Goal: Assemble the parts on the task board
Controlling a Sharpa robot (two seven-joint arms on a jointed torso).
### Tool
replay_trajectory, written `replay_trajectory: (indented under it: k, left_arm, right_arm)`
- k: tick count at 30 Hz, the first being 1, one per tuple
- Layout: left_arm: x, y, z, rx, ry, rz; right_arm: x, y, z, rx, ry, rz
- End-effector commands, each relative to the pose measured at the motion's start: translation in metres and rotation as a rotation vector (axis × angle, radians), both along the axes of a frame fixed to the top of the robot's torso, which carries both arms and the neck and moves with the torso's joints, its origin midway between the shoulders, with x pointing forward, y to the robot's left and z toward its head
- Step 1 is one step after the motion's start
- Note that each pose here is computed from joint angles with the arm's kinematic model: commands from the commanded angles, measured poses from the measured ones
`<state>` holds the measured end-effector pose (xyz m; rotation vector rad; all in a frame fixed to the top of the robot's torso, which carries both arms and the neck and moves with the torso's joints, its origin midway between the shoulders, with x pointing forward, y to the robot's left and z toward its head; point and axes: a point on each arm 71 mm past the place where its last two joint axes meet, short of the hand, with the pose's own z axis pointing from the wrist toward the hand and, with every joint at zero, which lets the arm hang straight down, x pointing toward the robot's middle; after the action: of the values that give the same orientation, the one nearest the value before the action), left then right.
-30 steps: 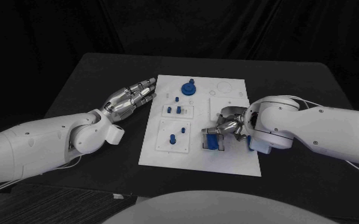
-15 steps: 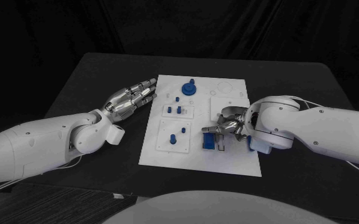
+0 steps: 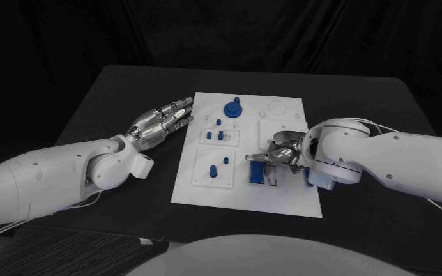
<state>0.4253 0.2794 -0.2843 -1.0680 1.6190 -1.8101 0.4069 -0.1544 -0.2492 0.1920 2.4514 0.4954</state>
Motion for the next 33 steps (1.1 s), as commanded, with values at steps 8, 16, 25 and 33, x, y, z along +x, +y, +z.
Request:
replay_trajectory:
  k: [8,16,25,33]
  left_arm:
    - [-0.001,-0.001,0.0001,-0.016,0.0,-0.013]
    - [-0.001,-0.001,-0.0003,-0.015,0.001,-0.012]
    - [-0.0013,0.0,-0.0003,-0.013,0.001,-0.009]
    - [-0.0015,0.001,-0.0003,-0.012,0.002,-0.008]
  right_arm:
    - [-0.002,-0.012,0.009,0.036,-0.056,-0.063]
    - [-0.004,-0.015,0.039,0.21,-0.224,-0.033]
    - [-0.018,-0.012,0.046,0.177,-0.465,0.201]
    - [-0.032,-0.009,0.032,0.075,-0.533,0.348]
